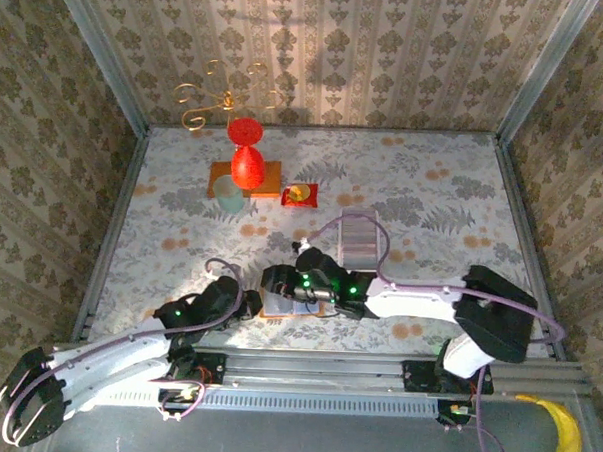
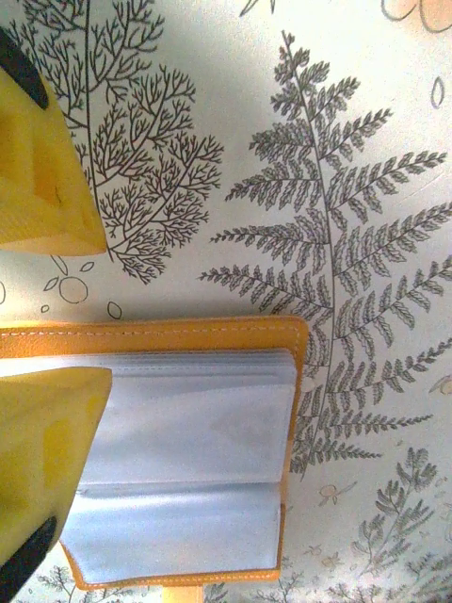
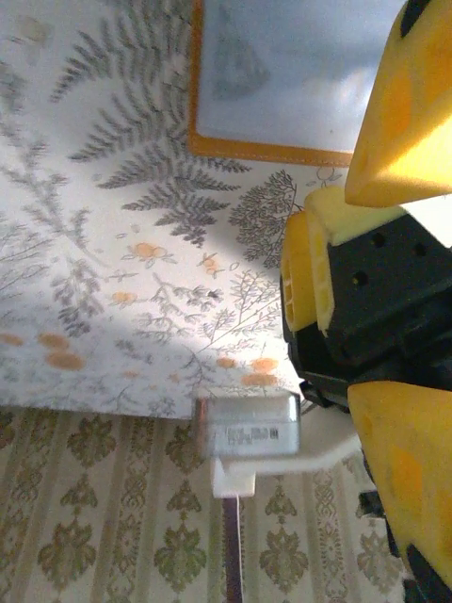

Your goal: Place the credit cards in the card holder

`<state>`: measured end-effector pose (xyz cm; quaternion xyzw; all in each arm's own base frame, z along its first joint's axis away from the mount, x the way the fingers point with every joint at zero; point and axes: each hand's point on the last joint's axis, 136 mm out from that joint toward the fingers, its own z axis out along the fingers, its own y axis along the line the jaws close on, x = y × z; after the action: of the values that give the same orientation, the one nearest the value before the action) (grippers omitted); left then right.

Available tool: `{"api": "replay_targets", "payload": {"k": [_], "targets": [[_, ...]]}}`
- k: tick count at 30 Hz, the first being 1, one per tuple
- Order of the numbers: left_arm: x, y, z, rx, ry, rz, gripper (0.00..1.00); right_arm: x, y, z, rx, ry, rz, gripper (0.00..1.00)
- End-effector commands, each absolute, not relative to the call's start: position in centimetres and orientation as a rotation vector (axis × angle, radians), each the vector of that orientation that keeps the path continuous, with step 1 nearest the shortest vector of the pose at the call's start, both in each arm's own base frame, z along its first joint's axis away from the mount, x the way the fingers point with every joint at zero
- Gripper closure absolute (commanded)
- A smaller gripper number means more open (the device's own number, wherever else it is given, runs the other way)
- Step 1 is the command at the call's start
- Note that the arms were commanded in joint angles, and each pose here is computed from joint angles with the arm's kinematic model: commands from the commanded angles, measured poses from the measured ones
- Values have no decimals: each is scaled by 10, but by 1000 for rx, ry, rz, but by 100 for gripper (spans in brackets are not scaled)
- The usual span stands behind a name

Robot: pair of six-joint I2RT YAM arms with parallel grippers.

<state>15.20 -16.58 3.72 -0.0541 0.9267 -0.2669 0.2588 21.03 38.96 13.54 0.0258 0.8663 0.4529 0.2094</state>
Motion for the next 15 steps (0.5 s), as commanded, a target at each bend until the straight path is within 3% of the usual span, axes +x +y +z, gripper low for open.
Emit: {"api": "replay_targets", "payload": {"k": [1, 4, 8, 15], "targets": [[149, -154, 31, -160, 2524, -663, 63, 224, 348, 143, -65, 2357, 1028, 45], [151, -157, 42, -135, 2505, -679, 62, 231, 319, 171, -257, 2251, 909, 42], [155, -163, 56, -69, 2483, -684, 61, 224, 290, 198, -736, 2015, 602, 39], [156, -179, 62, 46, 2503, -703, 55, 214, 243, 163, -1443, 1608, 60, 38]]}}
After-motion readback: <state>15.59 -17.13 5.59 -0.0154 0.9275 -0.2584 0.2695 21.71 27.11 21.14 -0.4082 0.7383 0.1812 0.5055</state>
